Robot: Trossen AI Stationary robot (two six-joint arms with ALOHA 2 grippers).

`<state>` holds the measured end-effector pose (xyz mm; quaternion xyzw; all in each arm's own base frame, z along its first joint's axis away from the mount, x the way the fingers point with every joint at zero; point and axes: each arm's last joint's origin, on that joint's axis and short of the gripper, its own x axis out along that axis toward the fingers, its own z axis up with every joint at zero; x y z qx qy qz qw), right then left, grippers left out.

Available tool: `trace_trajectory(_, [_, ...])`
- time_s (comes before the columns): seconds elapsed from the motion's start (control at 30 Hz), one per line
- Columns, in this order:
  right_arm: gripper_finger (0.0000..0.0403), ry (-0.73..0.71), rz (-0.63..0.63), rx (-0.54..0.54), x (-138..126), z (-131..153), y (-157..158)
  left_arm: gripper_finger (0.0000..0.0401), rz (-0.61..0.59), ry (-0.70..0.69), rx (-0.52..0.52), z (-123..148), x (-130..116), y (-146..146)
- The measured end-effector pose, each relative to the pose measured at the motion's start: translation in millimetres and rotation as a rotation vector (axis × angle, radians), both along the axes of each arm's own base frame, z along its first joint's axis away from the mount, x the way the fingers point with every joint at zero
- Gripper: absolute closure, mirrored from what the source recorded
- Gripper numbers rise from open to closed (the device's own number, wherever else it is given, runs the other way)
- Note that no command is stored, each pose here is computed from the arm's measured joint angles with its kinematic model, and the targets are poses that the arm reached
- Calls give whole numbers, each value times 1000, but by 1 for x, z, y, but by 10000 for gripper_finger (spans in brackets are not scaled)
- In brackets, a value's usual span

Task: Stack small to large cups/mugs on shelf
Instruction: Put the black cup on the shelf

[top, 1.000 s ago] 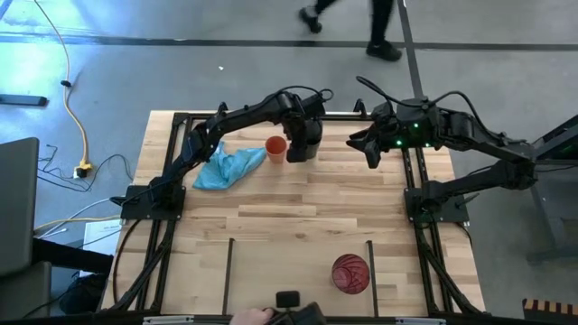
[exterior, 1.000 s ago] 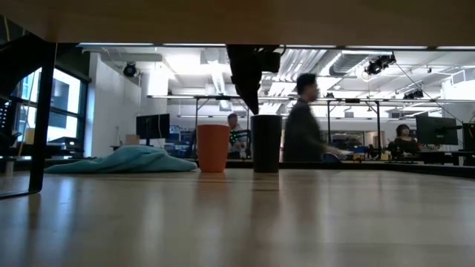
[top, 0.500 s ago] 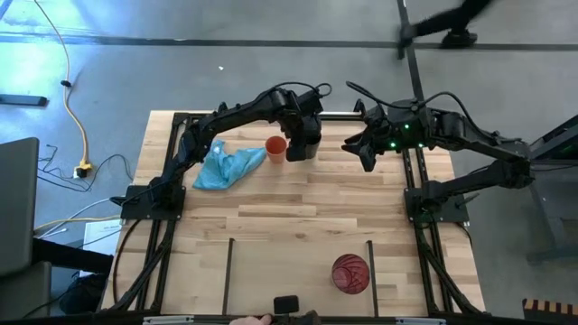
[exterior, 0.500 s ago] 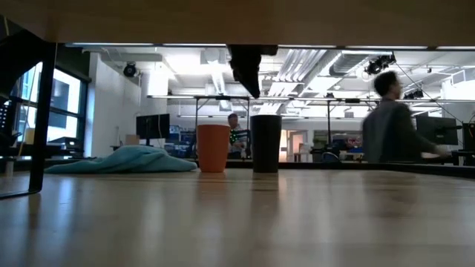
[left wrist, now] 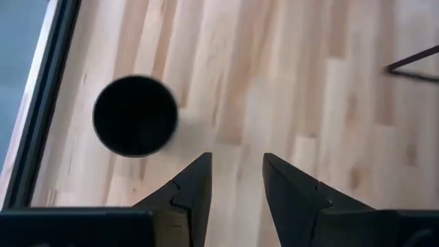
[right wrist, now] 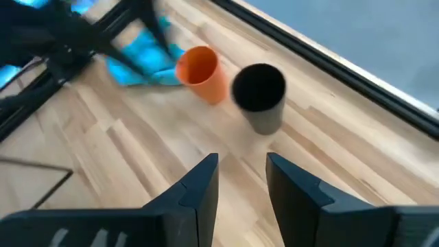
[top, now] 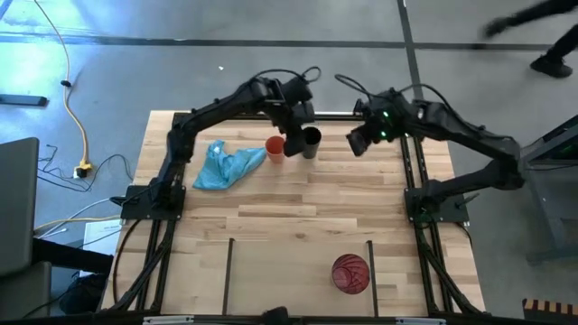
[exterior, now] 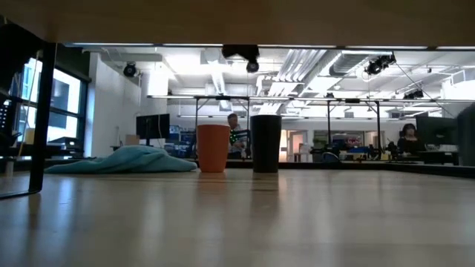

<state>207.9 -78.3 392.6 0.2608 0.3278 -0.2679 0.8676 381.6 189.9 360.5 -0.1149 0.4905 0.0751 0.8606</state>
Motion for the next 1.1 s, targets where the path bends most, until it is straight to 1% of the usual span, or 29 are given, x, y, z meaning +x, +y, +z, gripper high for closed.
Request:
trace_trajectory(0.07, [289, 1, -10, 40, 4, -5, -14, 284, -9, -51, -13, 17, -9, -6])
trace_trajectory(0.17, [289, 1, 19, 103, 13, -15, -34, 284, -24, -115, -24, 38, -23, -14])
trace_trajectory(0.27, [289, 19, 35, 130, 18, -26, -54, 284, -27, -162, -20, 59, -39, -23])
trace_trajectory(0.33, [289, 25, 12, 136, 20, -31, -67, 284, -22, -193, -20, 72, -50, -29])
trace_trajectory(0.4, [289, 25, -5, 168, 21, -38, -79, 284, -14, -217, -16, 82, -60, -34])
trace_trajectory(0.53, [289, 11, -28, 271, 22, -51, -100, 284, 13, -252, -20, 98, -76, -42])
trace_trajectory(0.6, [289, 6, -39, 314, 22, -56, -108, 284, 26, -261, -27, 104, -83, -46])
trace_trajectory(0.77, [289, -53, -22, 369, 29, -63, -119, 284, 53, -262, -54, 110, -92, -53])
trace_trajectory(0.87, [289, -68, -13, 411, 37, -72, -125, 284, 55, -250, -74, 110, -92, -59])
trace_trajectory(0.97, [289, -53, -13, 468, 44, -84, -131, 284, 28, -240, -85, 109, -88, -69])
trace_trajectory(1.1, [289, -30, -11, 500, 52, -97, -135, 284, -5, -235, -87, 109, -84, -81])
